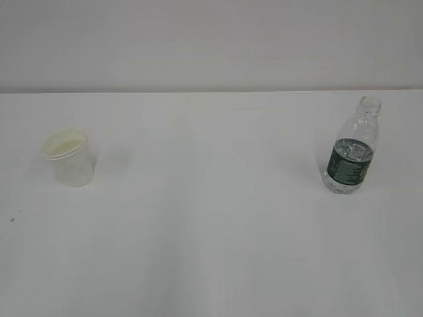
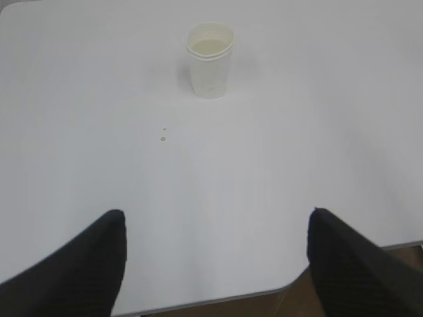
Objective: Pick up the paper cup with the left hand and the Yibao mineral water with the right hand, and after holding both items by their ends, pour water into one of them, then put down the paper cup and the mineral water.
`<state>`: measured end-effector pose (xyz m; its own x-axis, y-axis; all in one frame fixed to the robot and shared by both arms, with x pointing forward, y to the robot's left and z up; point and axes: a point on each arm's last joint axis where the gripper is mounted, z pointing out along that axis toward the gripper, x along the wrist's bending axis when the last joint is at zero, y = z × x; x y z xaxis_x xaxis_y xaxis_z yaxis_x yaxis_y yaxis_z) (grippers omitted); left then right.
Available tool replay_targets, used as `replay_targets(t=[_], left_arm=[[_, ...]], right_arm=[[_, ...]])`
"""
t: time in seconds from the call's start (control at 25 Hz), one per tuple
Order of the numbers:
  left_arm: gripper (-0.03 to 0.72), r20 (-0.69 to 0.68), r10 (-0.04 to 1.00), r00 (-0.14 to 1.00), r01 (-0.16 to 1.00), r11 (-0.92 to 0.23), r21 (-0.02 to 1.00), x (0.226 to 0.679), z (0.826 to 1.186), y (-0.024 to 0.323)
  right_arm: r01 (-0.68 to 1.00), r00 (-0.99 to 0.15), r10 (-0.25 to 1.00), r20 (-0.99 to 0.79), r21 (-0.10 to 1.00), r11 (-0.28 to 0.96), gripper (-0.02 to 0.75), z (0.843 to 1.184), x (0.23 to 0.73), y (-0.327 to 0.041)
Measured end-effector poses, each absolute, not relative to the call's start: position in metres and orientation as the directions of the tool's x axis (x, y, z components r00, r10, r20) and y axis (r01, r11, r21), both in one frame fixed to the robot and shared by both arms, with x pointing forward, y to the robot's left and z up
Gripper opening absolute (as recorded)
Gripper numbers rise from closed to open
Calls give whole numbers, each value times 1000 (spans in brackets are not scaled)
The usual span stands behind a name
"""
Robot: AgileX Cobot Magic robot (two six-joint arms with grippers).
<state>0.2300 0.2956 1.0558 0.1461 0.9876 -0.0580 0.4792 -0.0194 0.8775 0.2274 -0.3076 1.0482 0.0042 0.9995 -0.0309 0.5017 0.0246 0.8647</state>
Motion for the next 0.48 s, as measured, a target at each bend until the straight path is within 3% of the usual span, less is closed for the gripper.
replay_targets(t=[0.48], left_arm=[[610,-58,988,146,479,-19,877,230,1056,296]], right_arm=[[502,4,1000,-31,865,25,630,1048,227,-308]])
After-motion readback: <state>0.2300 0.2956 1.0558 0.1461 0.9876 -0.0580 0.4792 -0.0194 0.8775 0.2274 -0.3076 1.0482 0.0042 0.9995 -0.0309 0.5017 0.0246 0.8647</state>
